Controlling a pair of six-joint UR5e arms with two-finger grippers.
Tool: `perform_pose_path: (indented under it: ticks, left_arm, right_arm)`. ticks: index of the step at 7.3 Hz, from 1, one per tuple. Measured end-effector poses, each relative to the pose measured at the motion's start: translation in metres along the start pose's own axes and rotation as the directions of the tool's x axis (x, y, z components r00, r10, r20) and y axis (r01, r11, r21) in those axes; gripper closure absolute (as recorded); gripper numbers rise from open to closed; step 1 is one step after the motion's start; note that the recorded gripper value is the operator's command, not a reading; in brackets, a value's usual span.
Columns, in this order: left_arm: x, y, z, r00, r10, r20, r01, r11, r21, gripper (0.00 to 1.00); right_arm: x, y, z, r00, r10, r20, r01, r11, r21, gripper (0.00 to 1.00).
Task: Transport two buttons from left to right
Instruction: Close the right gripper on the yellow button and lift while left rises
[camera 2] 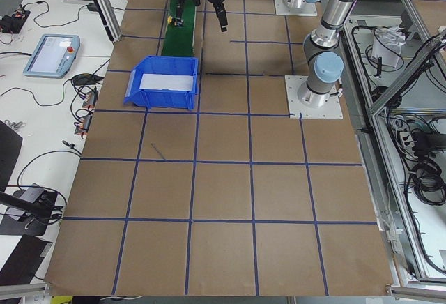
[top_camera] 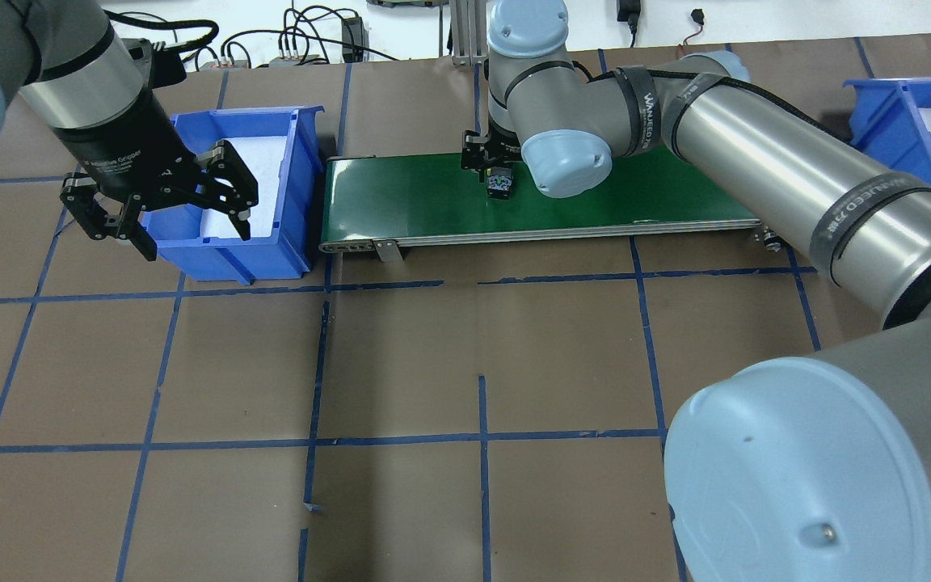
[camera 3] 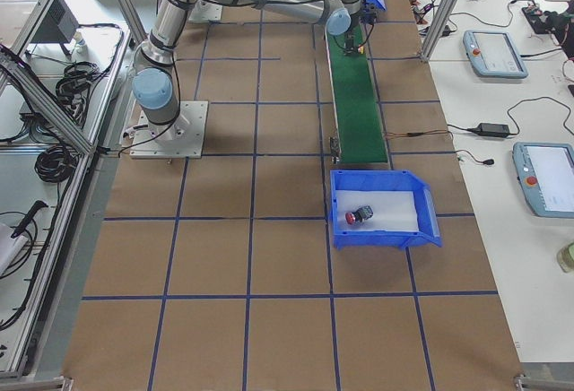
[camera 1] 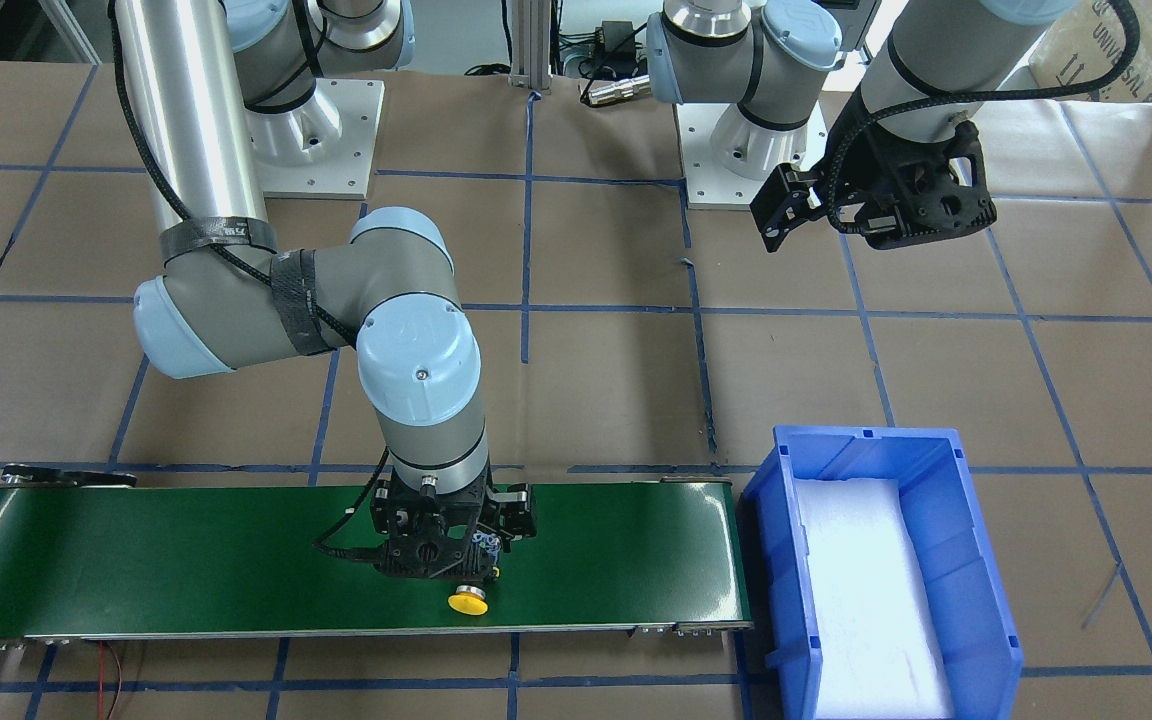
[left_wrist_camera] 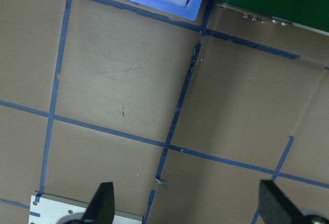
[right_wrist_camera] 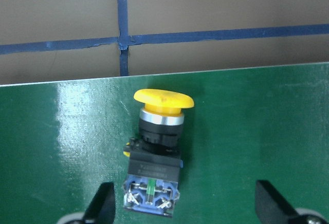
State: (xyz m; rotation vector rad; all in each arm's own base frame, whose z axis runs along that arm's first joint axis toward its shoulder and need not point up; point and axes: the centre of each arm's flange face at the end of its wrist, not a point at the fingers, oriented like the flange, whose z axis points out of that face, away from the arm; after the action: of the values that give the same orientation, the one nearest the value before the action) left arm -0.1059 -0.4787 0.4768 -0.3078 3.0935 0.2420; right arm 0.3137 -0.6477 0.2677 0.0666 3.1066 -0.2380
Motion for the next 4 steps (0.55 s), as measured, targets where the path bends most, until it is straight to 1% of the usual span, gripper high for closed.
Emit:
perform_pose_path:
  ticks: [1, 2, 3, 4]
  left_arm:
    - [-0.003, -0.003, 0.002, 0.999, 0.018, 0.026, -0.018, 1.000, -0.004, 0.00]
    - [-0.004, -0.007, 0.003, 0.999, 0.024, 0.040, -0.023, 1.000, -0.008, 0.00]
    - [-0.007, -0.015, 0.006, 0.999, 0.024, 0.044, -0.023, 1.000, -0.017, 0.00]
    - [-0.011, -0.025, 0.010, 0.999, 0.033, 0.040, -0.032, 0.999, -0.025, 0.00]
  right_arm:
    - [0.000, 0.000, 0.003, 1.000, -0.001, -0.001, 0.001, 1.000, -0.002, 0.12]
    - [-0.001, -0.001, 0.006, 1.000, -0.002, -0.001, 0.002, 1.000, -0.005, 0.18]
    - [0.000, -0.002, 0.010, 1.000, -0.005, -0.002, 0.005, 1.000, -0.010, 0.39]
    - [0.001, -0.003, 0.013, 1.000, -0.009, -0.003, 0.009, 1.000, -0.014, 0.65]
